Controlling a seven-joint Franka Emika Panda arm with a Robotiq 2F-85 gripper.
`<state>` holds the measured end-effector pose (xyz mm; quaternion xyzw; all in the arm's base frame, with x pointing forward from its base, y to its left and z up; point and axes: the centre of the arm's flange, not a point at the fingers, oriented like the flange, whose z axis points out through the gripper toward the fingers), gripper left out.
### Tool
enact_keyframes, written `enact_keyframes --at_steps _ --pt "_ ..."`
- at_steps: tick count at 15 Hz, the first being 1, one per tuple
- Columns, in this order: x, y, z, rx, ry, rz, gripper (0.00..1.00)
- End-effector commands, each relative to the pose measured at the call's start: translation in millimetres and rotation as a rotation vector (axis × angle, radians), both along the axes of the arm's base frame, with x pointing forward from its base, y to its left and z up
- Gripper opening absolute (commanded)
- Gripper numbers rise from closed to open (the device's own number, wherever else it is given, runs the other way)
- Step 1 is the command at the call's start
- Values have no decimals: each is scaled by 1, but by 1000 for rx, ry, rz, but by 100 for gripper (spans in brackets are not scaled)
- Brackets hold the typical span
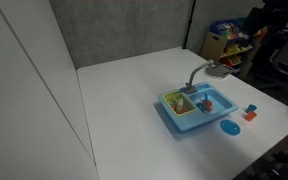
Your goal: Remove the scoop from the blue cup and put it on the counter
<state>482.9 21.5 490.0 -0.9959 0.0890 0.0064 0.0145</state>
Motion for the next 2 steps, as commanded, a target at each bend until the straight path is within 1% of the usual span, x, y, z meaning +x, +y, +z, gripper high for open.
enact_keyframes --at_steps 1,2 --pt "-5 6 11 0 6 41 100" --pt "-3 5 3 -2 1 12 100"
